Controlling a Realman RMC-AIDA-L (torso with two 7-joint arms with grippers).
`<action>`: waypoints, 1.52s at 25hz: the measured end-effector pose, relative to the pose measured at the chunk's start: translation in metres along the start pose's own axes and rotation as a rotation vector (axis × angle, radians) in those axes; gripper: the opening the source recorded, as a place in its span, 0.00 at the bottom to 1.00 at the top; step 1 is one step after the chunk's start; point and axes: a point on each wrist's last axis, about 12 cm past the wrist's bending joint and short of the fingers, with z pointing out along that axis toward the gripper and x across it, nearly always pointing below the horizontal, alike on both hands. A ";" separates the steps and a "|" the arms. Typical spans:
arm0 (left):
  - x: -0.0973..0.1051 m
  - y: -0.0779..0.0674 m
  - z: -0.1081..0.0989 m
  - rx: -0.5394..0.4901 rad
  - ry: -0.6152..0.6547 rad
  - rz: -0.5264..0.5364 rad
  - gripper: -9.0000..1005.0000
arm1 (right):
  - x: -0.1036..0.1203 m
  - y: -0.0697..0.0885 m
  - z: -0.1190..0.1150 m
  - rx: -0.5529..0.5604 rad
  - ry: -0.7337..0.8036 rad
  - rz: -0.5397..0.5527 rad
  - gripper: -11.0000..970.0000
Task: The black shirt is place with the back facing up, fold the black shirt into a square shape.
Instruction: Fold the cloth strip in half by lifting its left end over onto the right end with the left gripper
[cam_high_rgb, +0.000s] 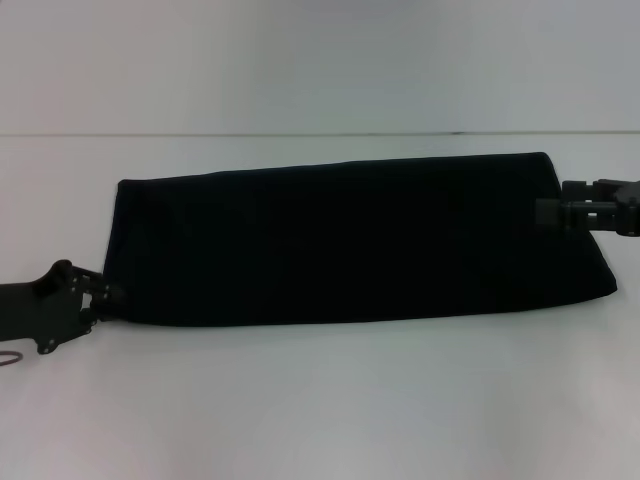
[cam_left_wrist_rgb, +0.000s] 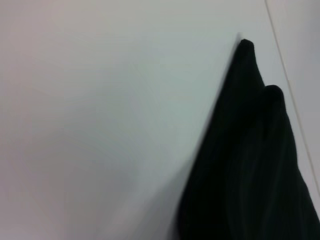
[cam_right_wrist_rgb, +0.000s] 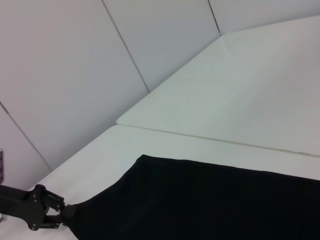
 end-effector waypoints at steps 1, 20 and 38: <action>0.000 0.001 0.000 -0.009 0.000 0.001 0.40 | 0.000 0.000 0.000 -0.001 0.000 -0.001 0.93; 0.004 0.003 0.002 -0.008 0.017 0.266 0.04 | 0.006 0.007 0.010 -0.034 -0.035 0.020 0.91; -0.017 0.046 -0.097 -0.114 -0.147 0.437 0.04 | -0.001 0.004 0.025 0.006 -0.190 0.081 0.91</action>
